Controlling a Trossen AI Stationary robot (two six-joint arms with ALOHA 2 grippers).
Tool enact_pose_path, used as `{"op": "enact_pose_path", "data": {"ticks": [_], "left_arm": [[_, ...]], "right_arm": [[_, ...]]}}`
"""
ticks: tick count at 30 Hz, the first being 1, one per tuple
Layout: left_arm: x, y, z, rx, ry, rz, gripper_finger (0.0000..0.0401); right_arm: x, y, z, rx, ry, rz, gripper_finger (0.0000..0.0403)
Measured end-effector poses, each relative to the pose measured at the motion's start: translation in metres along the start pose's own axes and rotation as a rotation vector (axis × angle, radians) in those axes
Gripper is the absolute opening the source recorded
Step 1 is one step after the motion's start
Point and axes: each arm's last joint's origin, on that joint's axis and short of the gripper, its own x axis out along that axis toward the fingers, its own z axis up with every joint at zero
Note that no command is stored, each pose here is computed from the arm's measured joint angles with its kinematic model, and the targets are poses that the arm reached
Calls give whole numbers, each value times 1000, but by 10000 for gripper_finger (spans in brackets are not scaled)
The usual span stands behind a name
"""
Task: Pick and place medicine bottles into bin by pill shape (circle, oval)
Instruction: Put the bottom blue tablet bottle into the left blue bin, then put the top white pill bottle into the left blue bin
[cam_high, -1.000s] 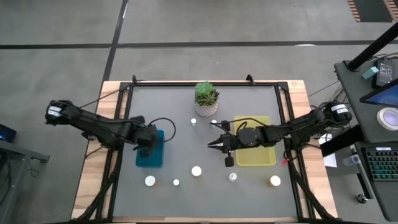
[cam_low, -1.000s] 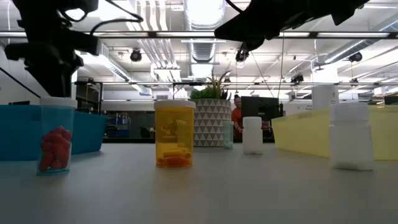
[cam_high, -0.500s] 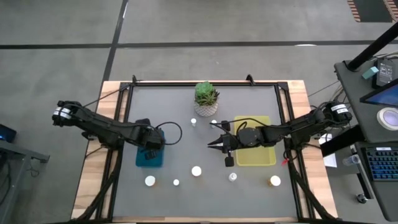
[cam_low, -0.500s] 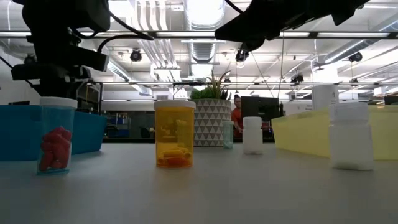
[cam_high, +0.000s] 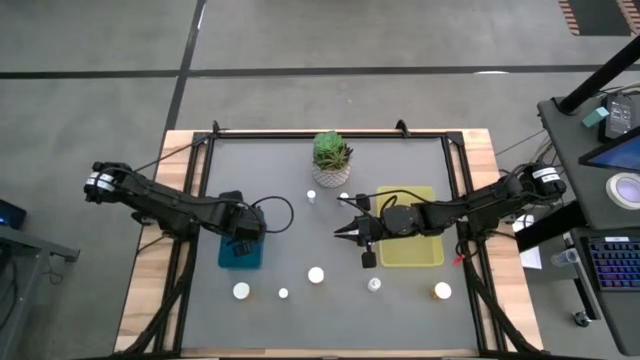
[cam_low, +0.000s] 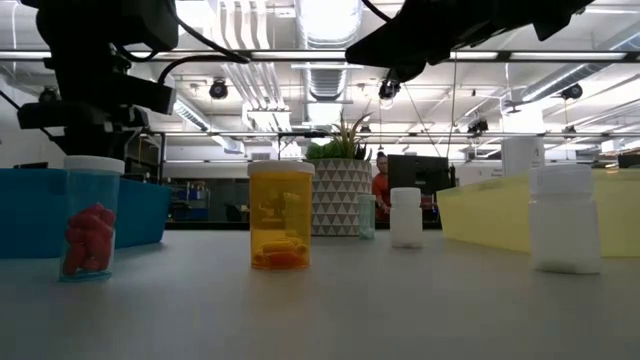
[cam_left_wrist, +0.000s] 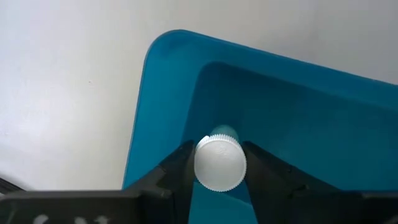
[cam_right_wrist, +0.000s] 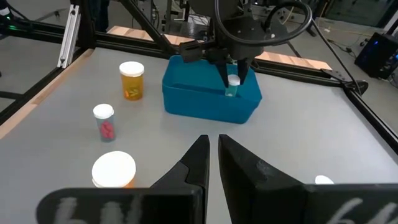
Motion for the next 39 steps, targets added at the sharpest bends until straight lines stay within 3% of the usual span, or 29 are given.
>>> {"op": "enact_pose_path", "data": {"ticks": [11, 21, 26, 30, 34, 39], "left_arm": [[0, 1, -2, 28, 20, 8, 186], [-32, 5, 11, 55, 10, 1, 196], [-57, 3, 32, 101, -156, -42, 196], [-72, -4, 53, 216, -412, -90, 196], [-79, -12, 68, 365, -650, -86, 196], [-78, -16, 77, 465, -831, -17, 196]], "right_arm": [[0, 0, 0, 1, 0, 0, 29], [0, 2, 0, 25, -1, 6, 29], [-1, 8, 1, 58, -3, 16, 29], [-2, 10, 0, 130, 16, -10, 29], [-1, 10, 3, 220, 141, -16, 29], [-4, 9, 13, 307, 354, -43, 29]]}}
